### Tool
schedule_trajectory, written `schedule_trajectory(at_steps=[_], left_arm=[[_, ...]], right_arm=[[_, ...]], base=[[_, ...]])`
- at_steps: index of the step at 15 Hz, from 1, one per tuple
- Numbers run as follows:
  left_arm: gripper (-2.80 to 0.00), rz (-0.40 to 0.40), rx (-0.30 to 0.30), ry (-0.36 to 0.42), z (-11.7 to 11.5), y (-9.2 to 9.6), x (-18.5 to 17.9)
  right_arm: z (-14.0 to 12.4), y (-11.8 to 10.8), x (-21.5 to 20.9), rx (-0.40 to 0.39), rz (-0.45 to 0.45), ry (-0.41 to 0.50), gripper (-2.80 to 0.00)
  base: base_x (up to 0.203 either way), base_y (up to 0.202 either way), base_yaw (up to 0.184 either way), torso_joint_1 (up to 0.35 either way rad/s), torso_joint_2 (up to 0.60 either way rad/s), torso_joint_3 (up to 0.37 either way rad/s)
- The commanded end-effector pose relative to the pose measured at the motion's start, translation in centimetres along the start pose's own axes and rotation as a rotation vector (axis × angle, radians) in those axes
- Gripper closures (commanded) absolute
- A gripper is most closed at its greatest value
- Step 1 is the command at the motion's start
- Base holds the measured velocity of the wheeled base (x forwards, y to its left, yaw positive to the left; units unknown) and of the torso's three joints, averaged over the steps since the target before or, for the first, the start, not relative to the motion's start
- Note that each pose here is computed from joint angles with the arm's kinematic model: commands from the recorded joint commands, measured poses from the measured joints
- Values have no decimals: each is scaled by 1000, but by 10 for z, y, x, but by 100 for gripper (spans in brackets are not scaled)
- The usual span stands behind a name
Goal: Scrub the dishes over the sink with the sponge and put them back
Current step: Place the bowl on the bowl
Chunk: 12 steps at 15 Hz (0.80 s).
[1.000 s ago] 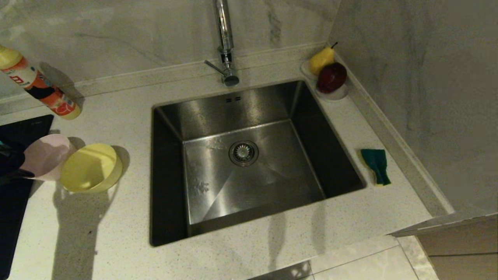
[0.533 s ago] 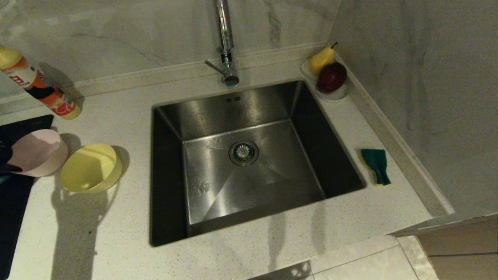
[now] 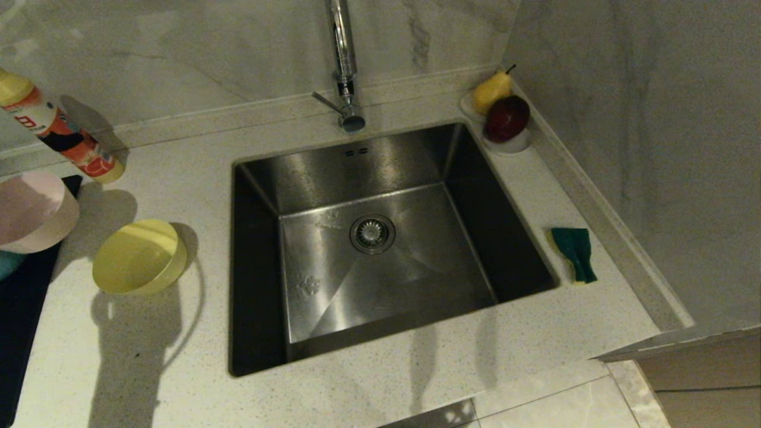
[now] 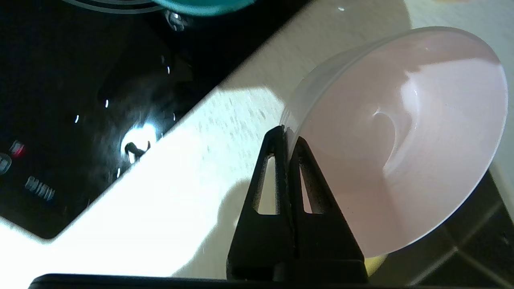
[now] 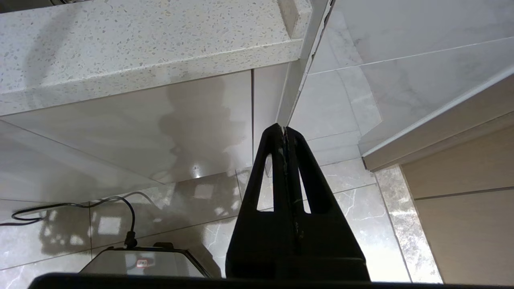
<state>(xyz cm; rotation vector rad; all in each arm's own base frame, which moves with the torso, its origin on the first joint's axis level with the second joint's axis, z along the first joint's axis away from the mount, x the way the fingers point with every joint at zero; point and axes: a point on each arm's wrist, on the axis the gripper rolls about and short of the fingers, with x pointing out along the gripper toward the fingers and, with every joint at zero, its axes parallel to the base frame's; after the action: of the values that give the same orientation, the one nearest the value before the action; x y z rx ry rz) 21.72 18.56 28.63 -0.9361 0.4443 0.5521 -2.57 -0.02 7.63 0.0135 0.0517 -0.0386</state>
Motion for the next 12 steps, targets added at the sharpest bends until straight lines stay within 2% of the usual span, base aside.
schedule_trajectory(at_steps=[1, 5, 8, 12], left_arm=[[0, -40, 27, -10, -7, -9, -28], [0, -88, 55, 125, -30, -17, -29], [0, -113, 111, 210, -52, -32, -17], [0, -67, 166, 267, -75, -44, 4]], right_arm=[[0, 0, 0, 0, 0, 2, 0], [0, 0, 0, 0, 0, 2, 0], [0, 0, 0, 0, -1, 2, 0], [0, 0, 0, 0, 0, 2, 0]], base=[[0, 0, 0, 0, 0, 0], [0, 0, 0, 0, 0, 0], [0, 0, 0, 0, 0, 0], [0, 0, 0, 0, 0, 0]])
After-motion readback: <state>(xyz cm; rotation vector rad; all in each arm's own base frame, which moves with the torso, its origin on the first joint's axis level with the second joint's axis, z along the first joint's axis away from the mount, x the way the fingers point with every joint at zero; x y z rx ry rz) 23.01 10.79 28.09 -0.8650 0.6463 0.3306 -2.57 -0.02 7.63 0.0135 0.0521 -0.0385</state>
